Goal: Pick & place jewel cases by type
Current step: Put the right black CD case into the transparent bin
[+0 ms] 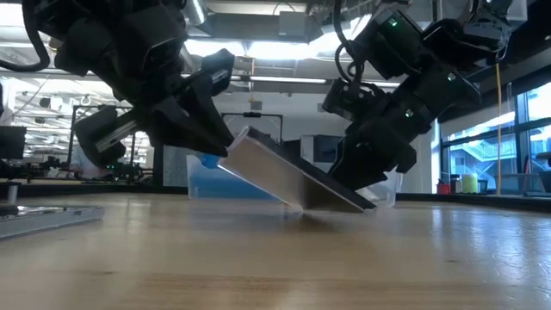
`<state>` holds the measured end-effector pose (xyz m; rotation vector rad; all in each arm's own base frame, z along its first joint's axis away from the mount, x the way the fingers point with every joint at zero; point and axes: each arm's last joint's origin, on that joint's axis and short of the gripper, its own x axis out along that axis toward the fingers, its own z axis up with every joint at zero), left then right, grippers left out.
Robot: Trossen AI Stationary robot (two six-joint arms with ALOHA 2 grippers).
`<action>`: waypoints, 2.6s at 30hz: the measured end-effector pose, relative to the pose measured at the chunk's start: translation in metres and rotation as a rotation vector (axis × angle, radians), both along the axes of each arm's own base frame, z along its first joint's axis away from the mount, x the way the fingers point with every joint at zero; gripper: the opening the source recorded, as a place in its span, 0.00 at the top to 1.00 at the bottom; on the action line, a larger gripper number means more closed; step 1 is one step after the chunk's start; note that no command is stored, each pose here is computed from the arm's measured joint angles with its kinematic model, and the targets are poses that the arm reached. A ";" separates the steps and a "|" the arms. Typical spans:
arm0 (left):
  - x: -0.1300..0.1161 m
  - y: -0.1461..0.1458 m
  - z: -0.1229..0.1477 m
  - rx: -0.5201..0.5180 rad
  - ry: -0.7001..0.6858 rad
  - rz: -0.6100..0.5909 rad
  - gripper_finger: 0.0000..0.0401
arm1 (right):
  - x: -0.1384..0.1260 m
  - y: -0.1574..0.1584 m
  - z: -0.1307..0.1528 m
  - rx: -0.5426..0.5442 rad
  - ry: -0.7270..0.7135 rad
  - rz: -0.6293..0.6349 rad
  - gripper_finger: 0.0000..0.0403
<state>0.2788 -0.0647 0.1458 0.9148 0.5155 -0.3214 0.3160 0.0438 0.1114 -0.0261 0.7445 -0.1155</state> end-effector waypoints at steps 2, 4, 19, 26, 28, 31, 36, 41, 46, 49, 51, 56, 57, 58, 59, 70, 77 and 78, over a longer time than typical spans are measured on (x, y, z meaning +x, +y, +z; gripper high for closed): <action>0.001 0.000 0.001 -0.004 -0.018 -0.001 0.89 | 0.001 0.001 0.001 0.017 -0.010 0.017 0.48; 0.001 -0.001 0.002 -0.010 -0.027 -0.006 0.89 | 0.002 0.001 0.001 0.035 -0.021 0.025 0.48; 0.002 0.001 0.001 0.125 -0.034 -0.072 0.77 | 0.003 0.004 0.003 0.113 -0.035 0.040 0.48; 0.007 0.000 -0.014 0.161 -0.017 -0.088 0.77 | 0.003 0.004 0.003 0.112 -0.043 0.043 0.48; 0.009 0.000 -0.015 0.172 -0.030 -0.066 0.78 | 0.003 0.004 0.003 0.113 -0.042 0.043 0.48; 0.011 0.000 -0.014 0.190 -0.068 -0.029 0.80 | 0.004 0.004 0.003 0.121 -0.044 0.051 0.48; 0.013 0.000 -0.013 0.239 -0.094 -0.067 0.82 | 0.004 0.004 0.004 0.132 -0.049 0.061 0.48; 0.014 0.000 -0.012 0.246 -0.108 -0.077 0.82 | 0.004 0.004 0.004 0.131 -0.052 0.062 0.48; 0.014 0.000 -0.012 0.234 -0.107 -0.070 0.83 | 0.004 0.004 0.004 0.126 -0.051 0.067 0.48; 0.013 -0.001 -0.012 0.214 -0.102 -0.061 0.86 | 0.005 0.005 0.005 0.100 -0.055 0.090 0.48; 0.013 -0.001 -0.013 0.205 -0.094 -0.057 0.89 | 0.005 0.005 0.005 0.088 -0.060 0.101 0.48; 0.012 -0.003 -0.014 0.207 -0.077 -0.057 0.91 | 0.009 0.005 0.009 0.067 -0.068 0.119 0.48; 0.011 -0.004 -0.014 0.206 -0.077 -0.055 0.91 | 0.010 0.005 0.010 0.056 -0.072 0.127 0.48; 0.011 -0.004 -0.014 0.209 -0.077 -0.050 0.90 | 0.011 0.005 0.011 0.045 -0.077 0.128 0.48; 0.011 -0.005 -0.014 0.211 -0.077 -0.045 0.89 | 0.012 0.005 0.014 0.026 -0.079 0.128 0.48; 0.007 -0.010 -0.015 0.178 -0.082 0.165 0.91 | -0.004 0.033 0.079 -0.281 -0.026 0.062 0.48; 0.008 -0.009 -0.013 -0.001 -0.127 0.312 0.89 | -0.013 0.064 0.065 -0.471 -0.001 0.081 0.48; 0.009 -0.009 -0.012 -0.028 -0.137 0.325 0.90 | -0.012 0.067 0.062 -0.470 -0.010 0.078 0.48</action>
